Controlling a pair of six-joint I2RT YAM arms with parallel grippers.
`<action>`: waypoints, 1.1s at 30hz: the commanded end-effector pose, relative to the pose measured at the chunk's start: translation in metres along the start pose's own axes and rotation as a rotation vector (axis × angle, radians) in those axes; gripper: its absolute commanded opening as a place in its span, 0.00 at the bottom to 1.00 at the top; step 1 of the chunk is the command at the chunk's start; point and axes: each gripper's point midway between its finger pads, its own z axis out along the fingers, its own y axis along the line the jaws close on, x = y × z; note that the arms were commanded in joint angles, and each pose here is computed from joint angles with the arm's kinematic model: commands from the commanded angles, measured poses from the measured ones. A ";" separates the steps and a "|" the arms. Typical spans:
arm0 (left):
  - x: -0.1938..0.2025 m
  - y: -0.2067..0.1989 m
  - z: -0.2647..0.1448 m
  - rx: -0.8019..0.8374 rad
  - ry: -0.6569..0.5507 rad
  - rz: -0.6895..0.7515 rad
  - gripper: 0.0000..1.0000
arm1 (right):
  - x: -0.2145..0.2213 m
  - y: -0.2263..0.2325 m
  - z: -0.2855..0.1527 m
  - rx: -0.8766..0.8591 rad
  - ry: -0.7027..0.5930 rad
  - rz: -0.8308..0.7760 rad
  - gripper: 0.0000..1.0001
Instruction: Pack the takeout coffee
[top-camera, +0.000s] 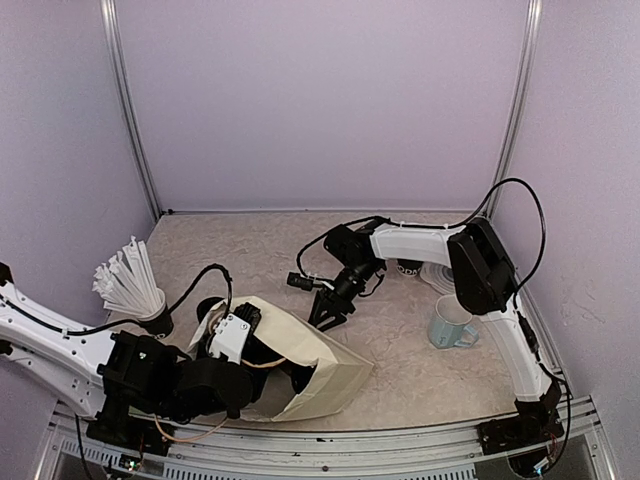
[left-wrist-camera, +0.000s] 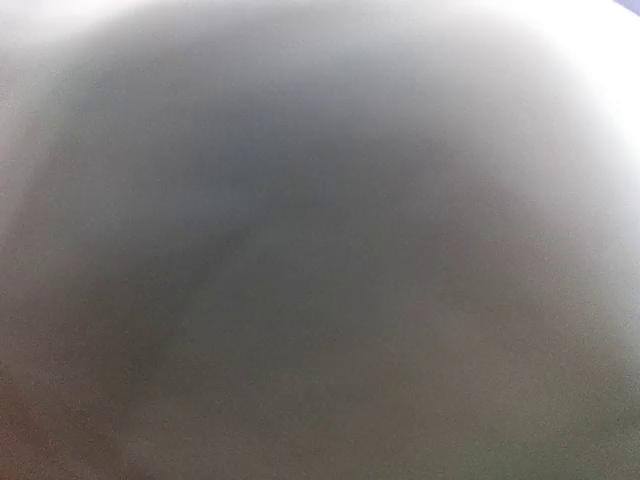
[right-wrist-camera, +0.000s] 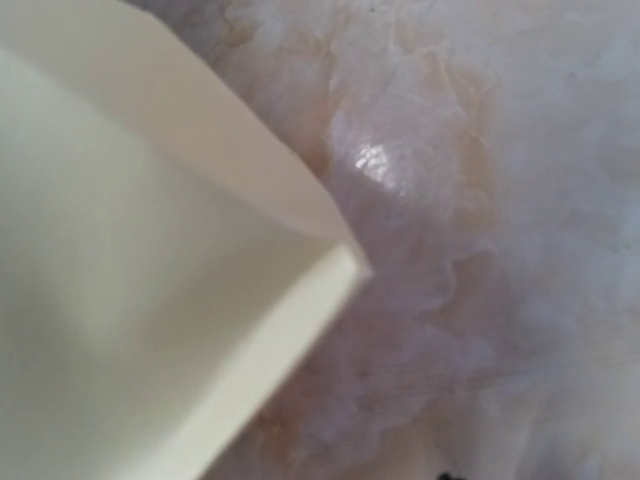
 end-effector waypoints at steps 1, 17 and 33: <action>0.010 0.002 0.008 0.001 0.029 0.012 0.48 | -0.005 0.012 0.011 -0.047 -0.002 -0.020 0.49; 0.001 -0.008 0.017 0.007 0.075 0.037 0.49 | -0.001 0.025 0.026 -0.075 0.026 -0.063 0.49; 0.038 -0.053 0.008 0.174 0.522 0.089 0.48 | 0.001 0.055 0.042 -0.143 0.049 -0.107 0.50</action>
